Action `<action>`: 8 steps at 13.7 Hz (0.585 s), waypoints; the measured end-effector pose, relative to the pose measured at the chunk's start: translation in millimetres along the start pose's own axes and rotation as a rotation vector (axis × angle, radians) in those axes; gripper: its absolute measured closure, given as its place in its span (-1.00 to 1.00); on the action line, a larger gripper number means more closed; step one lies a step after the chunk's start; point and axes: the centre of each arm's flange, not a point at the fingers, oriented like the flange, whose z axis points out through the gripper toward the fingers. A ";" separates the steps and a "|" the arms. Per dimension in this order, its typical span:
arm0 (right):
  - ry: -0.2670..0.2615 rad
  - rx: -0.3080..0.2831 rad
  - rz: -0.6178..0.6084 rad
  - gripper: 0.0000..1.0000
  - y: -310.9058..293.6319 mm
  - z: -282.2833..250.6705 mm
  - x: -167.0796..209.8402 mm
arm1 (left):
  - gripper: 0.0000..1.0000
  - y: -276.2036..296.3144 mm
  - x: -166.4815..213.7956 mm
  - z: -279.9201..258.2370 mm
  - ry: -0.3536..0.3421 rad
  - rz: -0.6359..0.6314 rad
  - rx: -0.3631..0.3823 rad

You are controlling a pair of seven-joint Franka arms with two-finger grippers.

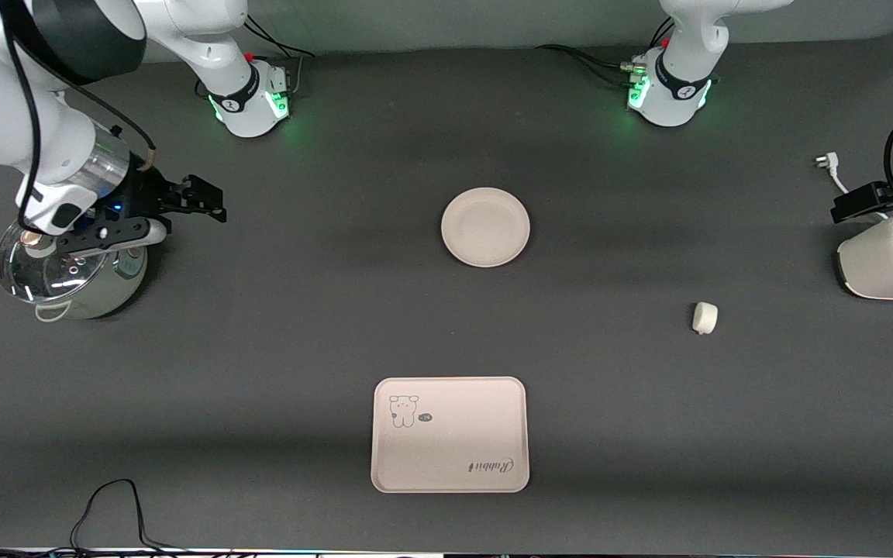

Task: Place bun in plate and plate on tray
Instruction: 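Move the right gripper to the white plate while the left gripper reaches the bun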

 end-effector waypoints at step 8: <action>-0.023 0.010 0.037 -1.00 -103.0 66.0 -1.7 | -1.00 56.3 32.1 40.0 0.002 0.066 0.007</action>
